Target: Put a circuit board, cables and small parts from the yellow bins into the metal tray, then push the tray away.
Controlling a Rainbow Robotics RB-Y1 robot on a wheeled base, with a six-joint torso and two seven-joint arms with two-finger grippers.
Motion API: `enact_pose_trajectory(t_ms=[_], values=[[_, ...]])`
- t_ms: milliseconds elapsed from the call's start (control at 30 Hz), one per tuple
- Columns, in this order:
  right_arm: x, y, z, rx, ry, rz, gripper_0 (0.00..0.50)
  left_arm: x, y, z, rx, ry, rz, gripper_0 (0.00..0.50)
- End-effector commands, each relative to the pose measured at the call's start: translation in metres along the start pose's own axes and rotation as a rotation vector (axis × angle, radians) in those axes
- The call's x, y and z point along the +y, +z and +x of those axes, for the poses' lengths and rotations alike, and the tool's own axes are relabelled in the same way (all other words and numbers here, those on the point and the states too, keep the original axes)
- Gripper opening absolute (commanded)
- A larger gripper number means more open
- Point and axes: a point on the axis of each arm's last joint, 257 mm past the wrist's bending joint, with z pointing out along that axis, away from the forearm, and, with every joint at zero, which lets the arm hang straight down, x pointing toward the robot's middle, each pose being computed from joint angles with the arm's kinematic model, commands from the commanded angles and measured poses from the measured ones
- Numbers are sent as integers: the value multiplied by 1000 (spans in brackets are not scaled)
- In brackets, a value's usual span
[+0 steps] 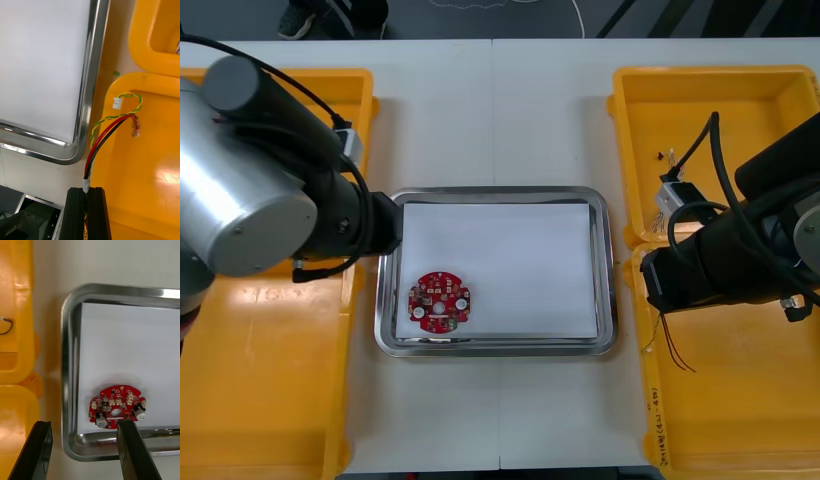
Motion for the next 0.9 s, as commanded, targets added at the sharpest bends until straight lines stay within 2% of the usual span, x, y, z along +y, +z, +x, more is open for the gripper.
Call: enact_pose_trajectory(t_ms=[33,200,367,567,767,900], values=[[17,-4,-12,-23,-163,2,0,35,-20,-13,-33,-21,-21,500],[25,0,-18,-29,-287,-5,0,59,-37,-26,-49,-42,-33,500],[32,3,-24,-37,-423,29,0,77,-51,-37,-65,-57,-40,500],[44,6,-31,-50,-572,50,0,111,-56,-46,-42,-33,-89,500],[59,8,-34,-63,-707,42,0,146,-57,-60,-30,-51,-111,500],[68,12,-36,-68,-819,61,0,172,-45,-61,16,-66,-150,500]])
